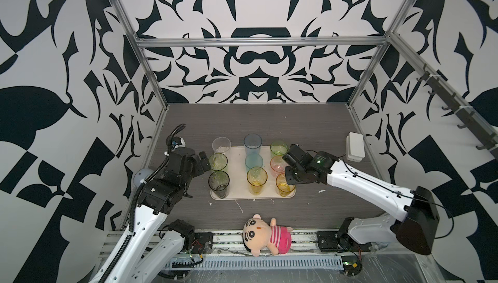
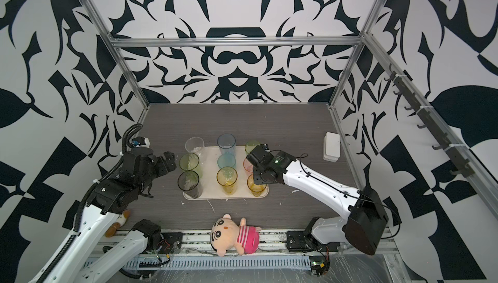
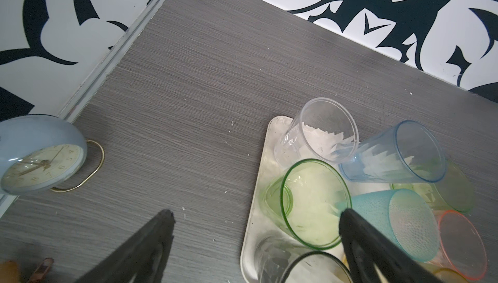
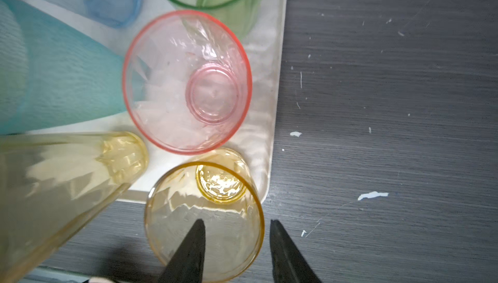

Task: Place the glasses into the tray
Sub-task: Place the glass on the tray, then reset both arms

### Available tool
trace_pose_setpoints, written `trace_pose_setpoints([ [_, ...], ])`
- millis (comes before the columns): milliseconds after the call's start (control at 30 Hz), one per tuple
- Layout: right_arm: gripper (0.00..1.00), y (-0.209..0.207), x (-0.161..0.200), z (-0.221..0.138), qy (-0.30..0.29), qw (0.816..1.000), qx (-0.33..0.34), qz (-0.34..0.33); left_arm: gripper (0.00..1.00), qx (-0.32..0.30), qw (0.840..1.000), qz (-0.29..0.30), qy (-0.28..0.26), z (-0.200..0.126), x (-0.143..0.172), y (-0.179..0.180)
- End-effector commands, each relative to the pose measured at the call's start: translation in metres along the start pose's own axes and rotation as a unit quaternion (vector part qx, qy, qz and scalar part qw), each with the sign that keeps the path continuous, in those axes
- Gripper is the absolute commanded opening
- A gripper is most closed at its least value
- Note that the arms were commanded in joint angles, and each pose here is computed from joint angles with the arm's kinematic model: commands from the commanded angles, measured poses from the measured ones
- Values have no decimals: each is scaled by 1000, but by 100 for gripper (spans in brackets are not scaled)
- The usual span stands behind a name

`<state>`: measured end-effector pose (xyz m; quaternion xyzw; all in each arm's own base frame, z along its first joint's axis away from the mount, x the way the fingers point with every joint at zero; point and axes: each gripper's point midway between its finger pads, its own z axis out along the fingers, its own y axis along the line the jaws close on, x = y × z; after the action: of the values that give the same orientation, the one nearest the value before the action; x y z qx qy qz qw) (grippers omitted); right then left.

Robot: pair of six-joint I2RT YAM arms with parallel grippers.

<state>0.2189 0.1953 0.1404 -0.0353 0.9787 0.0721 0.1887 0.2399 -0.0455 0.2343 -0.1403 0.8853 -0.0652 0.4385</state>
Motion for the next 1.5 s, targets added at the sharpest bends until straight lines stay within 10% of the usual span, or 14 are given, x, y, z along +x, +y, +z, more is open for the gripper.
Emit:
trace_pose_setpoints([
  [0, 46, 1, -25, -32, -54, 998, -17, -13, 100, 1, 1000, -1, -13, -7, -11, -3],
  [833, 100, -157, -145, -81, -319, 938, 112, 78, 99, -147, 962, 21, -228, 6, -127, 33],
  [1133, 100, -211, -146, -39, -323, 923, 147, 147, 100, -246, 934, -51, -253, 47, -111, 122],
  [1467, 100, -247, -136, 16, -329, 912, 184, 163, 100, -281, 933, -5, -225, 106, -63, 152],
])
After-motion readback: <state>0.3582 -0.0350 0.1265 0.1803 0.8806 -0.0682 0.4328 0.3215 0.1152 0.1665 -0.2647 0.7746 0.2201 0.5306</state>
